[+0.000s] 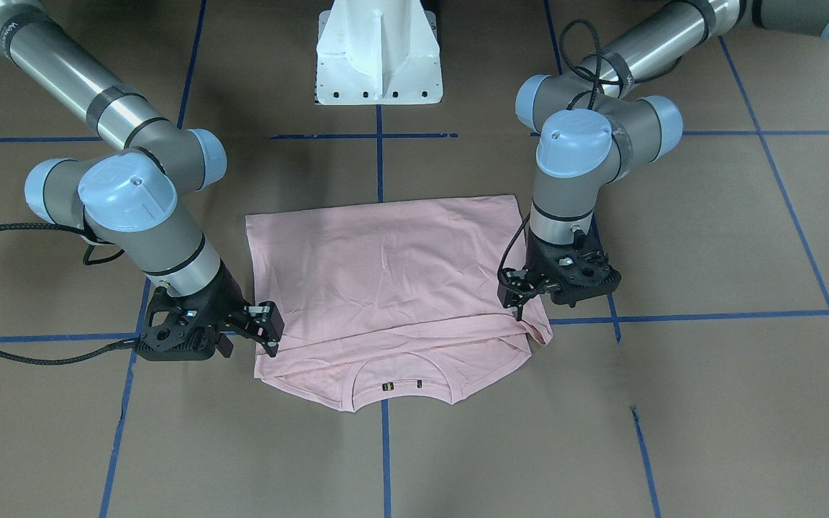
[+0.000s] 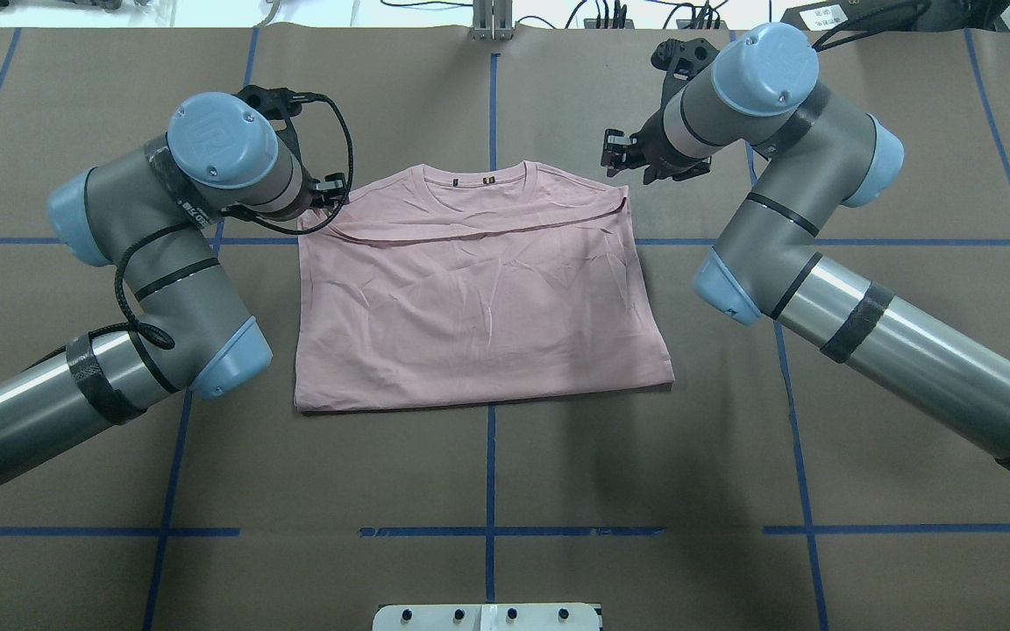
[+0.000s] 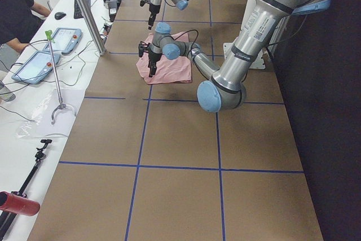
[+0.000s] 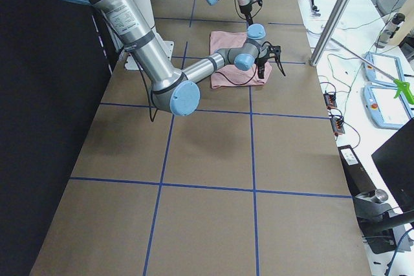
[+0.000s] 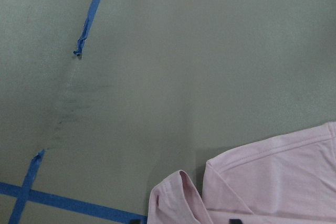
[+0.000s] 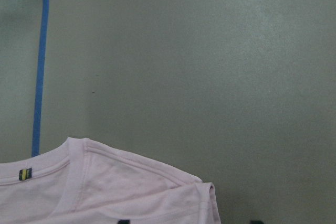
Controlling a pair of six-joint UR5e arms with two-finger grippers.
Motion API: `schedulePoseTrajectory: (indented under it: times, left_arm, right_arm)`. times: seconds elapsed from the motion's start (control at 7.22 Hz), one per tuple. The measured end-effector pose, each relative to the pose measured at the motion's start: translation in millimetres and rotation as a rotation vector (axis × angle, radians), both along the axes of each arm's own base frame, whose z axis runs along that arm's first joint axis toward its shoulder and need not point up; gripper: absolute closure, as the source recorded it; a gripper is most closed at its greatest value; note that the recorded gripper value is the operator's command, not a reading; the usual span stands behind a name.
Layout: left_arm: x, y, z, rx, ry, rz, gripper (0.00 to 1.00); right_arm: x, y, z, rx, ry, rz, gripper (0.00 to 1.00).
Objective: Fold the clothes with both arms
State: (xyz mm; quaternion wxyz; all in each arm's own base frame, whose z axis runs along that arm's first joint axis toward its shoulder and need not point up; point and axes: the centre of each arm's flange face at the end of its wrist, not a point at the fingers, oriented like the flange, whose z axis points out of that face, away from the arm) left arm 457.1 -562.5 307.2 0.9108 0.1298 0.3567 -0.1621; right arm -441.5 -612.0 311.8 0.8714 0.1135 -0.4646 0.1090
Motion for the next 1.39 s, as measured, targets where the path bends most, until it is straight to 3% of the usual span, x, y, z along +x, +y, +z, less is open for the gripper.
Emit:
schedulePoseTrajectory:
  times: [0.14,0.42,0.83,1.39]
  left_arm:
    - [-0.2,0.4,-3.4,0.001,0.004,0.001,0.0]
    - [0.5,4.6,-17.0,-0.003,0.029,-0.01,0.0]
    - [10.8,18.0,-26.0,-0.025,0.064,-0.022,0.0]
    - [16.5,29.8,-35.3,-0.039,0.093,-0.033,0.0]
  right_arm:
    - [-1.3,7.8,-2.8,0.002,-0.01,-0.009,0.0]
    - [-6.4,58.9,9.1,-0.013,-0.03,-0.059,0.0]
    - [-10.3,134.4,23.8,-0.083,-0.012,-0.111,0.0]
    - [-19.9,166.1,48.8,-0.15,0.025,-0.141,0.01]
